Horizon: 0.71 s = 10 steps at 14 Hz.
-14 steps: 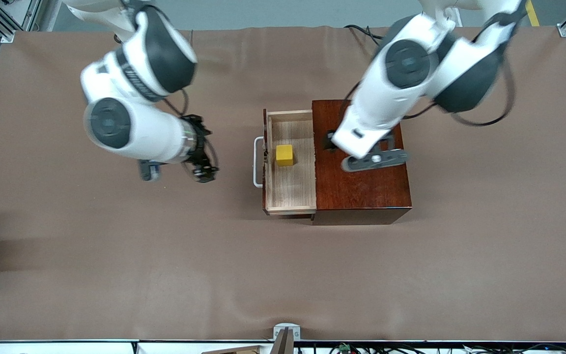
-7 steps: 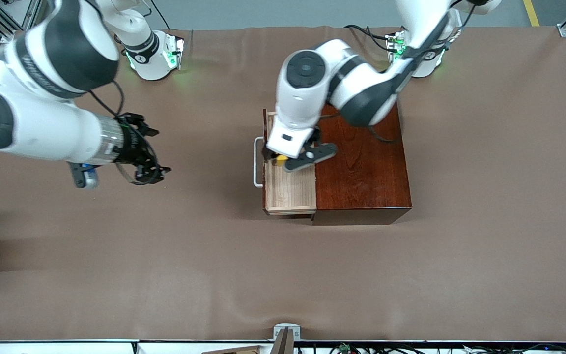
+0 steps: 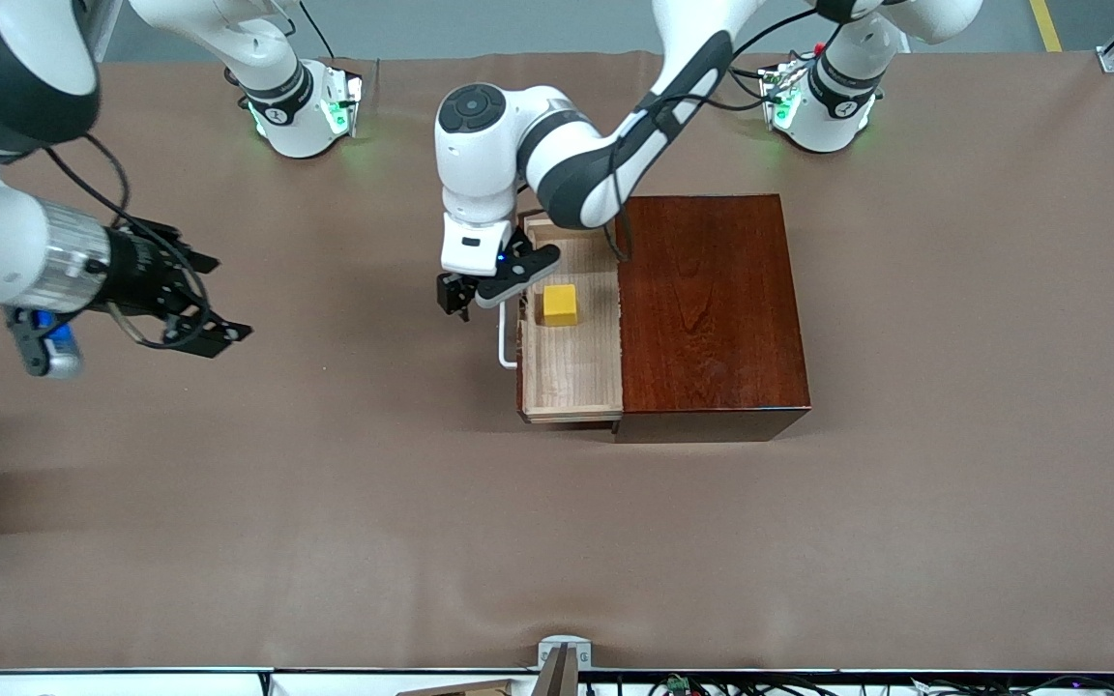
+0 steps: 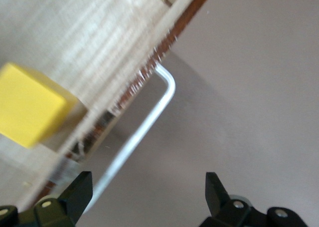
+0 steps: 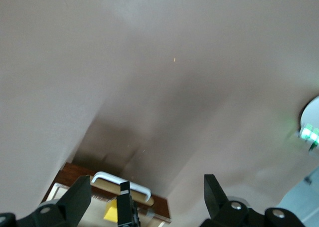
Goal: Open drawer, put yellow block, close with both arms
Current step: 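Withdraw the right gripper while the left gripper reaches the drawer front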
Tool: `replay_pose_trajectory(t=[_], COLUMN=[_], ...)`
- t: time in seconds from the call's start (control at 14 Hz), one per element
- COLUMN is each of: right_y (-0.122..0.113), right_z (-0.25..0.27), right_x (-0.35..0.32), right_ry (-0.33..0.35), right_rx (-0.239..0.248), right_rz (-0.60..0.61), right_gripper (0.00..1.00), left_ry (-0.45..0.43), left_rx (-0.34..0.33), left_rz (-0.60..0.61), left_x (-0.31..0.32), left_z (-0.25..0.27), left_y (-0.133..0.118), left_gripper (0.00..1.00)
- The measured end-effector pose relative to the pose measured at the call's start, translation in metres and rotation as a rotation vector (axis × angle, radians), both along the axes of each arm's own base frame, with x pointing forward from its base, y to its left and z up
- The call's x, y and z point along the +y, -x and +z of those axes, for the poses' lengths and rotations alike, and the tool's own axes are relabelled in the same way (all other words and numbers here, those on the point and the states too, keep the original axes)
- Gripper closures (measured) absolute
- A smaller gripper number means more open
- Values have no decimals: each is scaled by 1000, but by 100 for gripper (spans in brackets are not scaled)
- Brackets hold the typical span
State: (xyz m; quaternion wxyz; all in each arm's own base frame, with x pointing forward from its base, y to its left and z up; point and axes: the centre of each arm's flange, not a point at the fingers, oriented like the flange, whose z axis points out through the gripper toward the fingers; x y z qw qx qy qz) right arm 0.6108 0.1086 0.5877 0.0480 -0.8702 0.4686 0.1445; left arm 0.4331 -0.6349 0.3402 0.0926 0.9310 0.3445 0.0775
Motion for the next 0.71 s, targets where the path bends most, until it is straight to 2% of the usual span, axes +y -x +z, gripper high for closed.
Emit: replay_pose_trajectory(t=[0.14, 0.36, 0.71], right_y=[3, 6, 8], right_z=[5, 7, 7], right_x=[-15, -44, -109], right_ry=[6, -16, -75], right_rx=[-14, -13, -40], right_rz=[61, 170, 310], right_gripper=[0, 0, 0], left_ry=[61, 100, 101], left_rx=[-16, -22, 5], left_rz=[60, 133, 237], left_x=[-8, -15, -19], left_z=[-9, -25, -61], left_y=[-2, 1, 6], left_gripper=[0, 0, 0])
